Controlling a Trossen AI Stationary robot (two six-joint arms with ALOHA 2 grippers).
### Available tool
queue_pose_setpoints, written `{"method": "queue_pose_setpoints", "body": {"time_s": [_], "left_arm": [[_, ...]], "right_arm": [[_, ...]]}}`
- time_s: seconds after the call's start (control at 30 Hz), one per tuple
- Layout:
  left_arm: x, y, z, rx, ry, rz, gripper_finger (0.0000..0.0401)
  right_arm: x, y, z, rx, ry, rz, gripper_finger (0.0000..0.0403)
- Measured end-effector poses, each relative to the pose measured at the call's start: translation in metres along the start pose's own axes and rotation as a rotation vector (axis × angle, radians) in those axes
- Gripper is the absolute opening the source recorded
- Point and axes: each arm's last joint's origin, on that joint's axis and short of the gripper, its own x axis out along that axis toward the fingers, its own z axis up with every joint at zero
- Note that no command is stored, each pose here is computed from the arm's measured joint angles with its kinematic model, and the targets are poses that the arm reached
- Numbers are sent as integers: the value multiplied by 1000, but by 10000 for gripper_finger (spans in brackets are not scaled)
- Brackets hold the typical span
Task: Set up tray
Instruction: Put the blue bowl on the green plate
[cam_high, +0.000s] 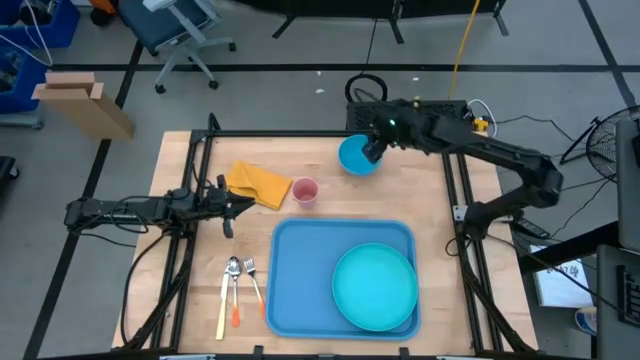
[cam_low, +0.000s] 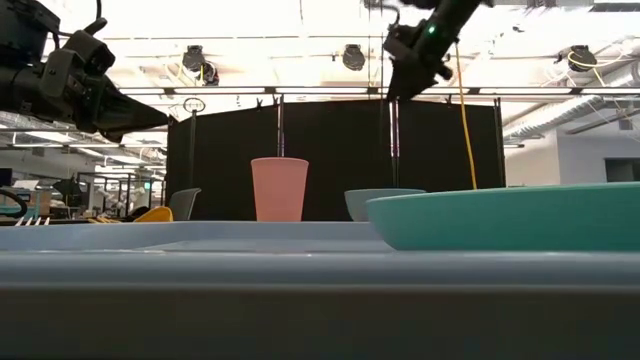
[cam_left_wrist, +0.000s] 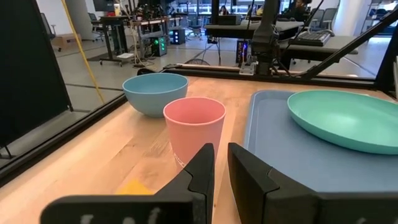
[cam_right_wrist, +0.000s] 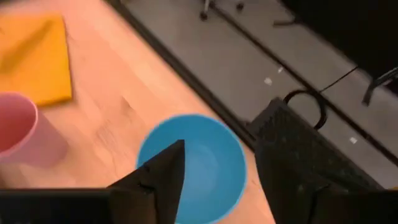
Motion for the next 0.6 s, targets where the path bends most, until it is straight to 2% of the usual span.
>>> {"method": "queue_pose_setpoints", "body": {"time_s": [0.2, 0.37, 0.47, 0.6], "left_arm": [[0, 0, 0, 4, 4, 0, 49], [0, 0, -1, 5, 6, 0, 49], [0, 0, -1, 2, 6, 0, 49], [0, 0, 0, 4, 6, 1, 49]], "right_arm": [[25, -18, 9, -3, 63, 0, 285], [50, -46, 6, 70, 132, -40, 352], [65, -59, 1, 98, 173, -30, 370], [88, -63, -7, 127, 247, 30, 370]]}}
